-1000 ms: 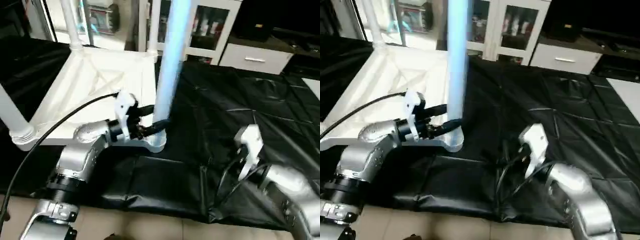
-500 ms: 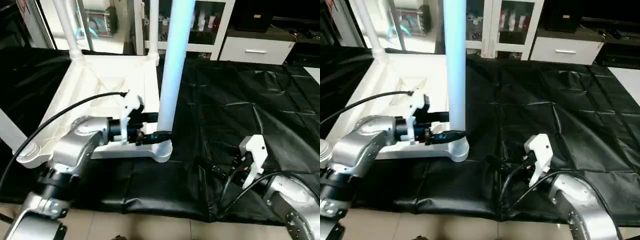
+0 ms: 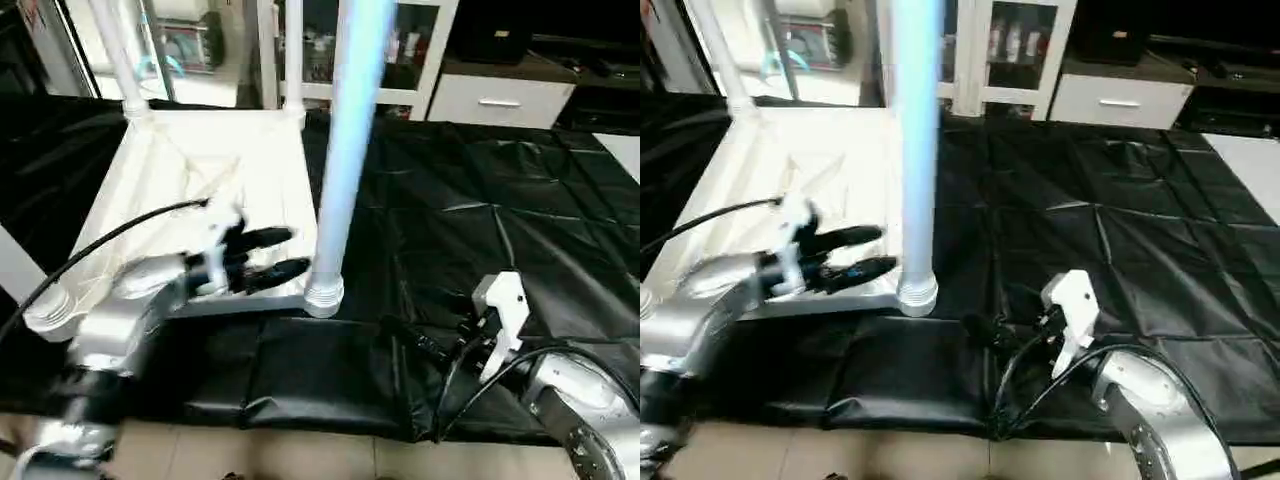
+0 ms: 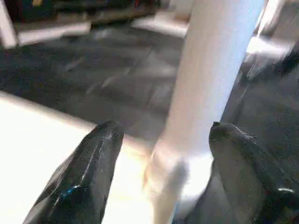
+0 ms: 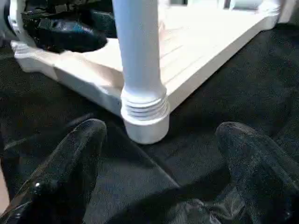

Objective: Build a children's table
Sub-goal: Rotate table base

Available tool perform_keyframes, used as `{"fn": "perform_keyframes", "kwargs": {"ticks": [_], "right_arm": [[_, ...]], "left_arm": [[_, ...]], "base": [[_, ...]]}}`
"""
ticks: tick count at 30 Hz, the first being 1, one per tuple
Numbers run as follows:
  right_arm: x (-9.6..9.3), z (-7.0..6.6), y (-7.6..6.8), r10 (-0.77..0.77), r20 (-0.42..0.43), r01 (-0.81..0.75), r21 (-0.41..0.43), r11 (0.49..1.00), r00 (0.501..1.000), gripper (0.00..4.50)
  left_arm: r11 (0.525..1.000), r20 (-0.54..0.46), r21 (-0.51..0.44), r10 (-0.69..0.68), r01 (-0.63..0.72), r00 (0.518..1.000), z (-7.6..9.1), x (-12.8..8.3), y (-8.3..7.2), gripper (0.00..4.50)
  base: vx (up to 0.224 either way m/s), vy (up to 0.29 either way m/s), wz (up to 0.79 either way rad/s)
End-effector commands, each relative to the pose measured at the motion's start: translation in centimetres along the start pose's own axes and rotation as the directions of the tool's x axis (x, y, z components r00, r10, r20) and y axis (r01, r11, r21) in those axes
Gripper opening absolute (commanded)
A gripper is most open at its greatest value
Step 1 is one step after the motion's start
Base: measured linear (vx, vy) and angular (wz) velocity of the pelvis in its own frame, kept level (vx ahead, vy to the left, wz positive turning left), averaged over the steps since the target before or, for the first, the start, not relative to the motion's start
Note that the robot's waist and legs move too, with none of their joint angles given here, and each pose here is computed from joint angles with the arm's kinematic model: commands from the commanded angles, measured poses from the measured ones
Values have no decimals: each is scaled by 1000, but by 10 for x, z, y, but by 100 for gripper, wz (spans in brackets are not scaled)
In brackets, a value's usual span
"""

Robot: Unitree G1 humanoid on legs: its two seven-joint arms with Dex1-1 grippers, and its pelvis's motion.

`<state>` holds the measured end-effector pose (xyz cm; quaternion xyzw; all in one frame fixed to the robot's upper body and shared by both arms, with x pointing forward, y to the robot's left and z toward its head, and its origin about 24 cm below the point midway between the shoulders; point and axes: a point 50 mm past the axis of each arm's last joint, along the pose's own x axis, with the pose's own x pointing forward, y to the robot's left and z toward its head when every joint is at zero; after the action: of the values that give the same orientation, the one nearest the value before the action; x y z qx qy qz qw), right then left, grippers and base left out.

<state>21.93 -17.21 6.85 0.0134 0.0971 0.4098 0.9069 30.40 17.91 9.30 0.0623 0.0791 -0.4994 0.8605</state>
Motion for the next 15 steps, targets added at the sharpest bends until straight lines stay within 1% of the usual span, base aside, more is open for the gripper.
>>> {"fn": "perform_keyframes", "kwargs": {"ticks": [1, 2, 4, 6, 7, 8, 10, 11, 13, 15], "right_arm": [[0, 2, -4, 13, -13, -14, -24, 1000, 1000, 408], [0, 2, -5, 15, -16, -15, -25, 1000, 1000, 408], [0, 2, -6, 22, -24, -23, -30, 999, 999, 408], [2, 2, -8, 27, -28, -28, -33, 999, 999, 408], [4, 3, -10, 32, -29, -33, -36, 999, 999, 408], [4, 3, -10, 33, -29, -34, -36, 999, 999, 408], [5, 6, -12, 45, -33, -47, -44, 998, 998, 408], [5, 6, -12, 46, -33, -47, -45, 998, 998, 408], [5, 5, -12, 61, -47, -64, -54, 997, 997, 408], [5, 5, -12, 64, -50, -67, -56, 996, 997, 408]], "left_arm": [[995, -86, 96, 20, -12, 996, -4, -4, 3, 339], [992, -106, 122, 32, -19, 994, -5, -6, 5, 339], [994, -126, 108, 23, -10, 992, -7, -8, 6, 339], [990, -157, 140, 17, 5, 987, -8, -6, 6, 339], [984, -187, 176, -4, 37, 982, -9, -2, 4, 339], [983, -190, 178, -9, 43, 982, -9, -1, 4, 339], [981, -206, 173, -54, 90, 977, -9, 9, 1, 339], [980, -207, 175, -56, 93, 977, -9, 10, 0, 339], [975, -223, 170, -102, 141, 969, -9, 20, -2, 339], [974, -227, 165, -114, 153, 967, -8, 22, -2, 339]], "base": [[0, 0, 0], [0, 0, 0], [0, 0, 0], [0, 0, 0], [0, 0, 0], [0, 0, 0], [0, 0, 0], [0, 0, 0], [0, 0, 0], [0, 0, 0]]}}
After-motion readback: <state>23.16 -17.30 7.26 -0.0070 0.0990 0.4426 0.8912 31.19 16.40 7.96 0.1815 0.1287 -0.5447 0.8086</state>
